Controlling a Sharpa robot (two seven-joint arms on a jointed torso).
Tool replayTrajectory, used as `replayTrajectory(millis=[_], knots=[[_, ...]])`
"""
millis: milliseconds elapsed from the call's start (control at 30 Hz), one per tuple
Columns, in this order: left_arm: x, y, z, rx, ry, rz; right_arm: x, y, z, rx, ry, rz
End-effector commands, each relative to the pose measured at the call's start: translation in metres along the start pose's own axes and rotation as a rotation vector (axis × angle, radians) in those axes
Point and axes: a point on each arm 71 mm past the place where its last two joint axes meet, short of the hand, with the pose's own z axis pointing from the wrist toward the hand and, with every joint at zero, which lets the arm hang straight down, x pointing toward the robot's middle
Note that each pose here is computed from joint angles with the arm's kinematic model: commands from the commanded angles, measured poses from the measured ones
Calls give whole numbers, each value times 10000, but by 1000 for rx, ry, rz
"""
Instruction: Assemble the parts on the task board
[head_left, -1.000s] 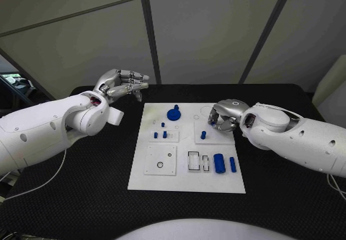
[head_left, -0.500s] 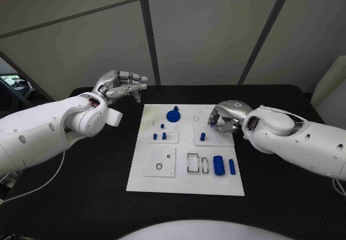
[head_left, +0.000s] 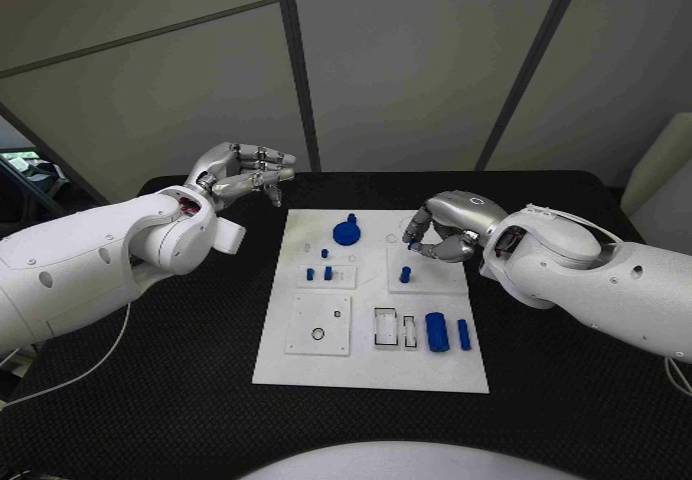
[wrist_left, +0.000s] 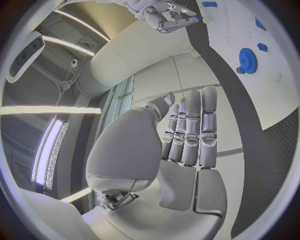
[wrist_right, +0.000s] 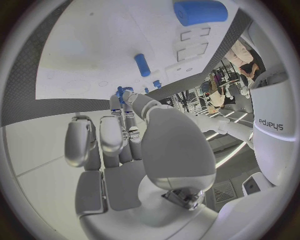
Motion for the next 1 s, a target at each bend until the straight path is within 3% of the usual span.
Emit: replayTrajectory(millis=[33, 400, 633, 667, 1000], knots=[[14, -9, 14, 4, 5, -6, -44, 203, 22, -58, -33, 114], [113, -6, 75, 7, 20, -15, 52, 693, 233, -179, -3, 179], [185, -10, 114, 11, 28, -21, 336, 860, 300, -217, 54, 184], [205, -11, 125, 12, 30, -22, 434, 895, 307, -223, 74, 186], [251, -13, 151, 16, 35, -26, 700, 974, 326, -229, 147, 171]])
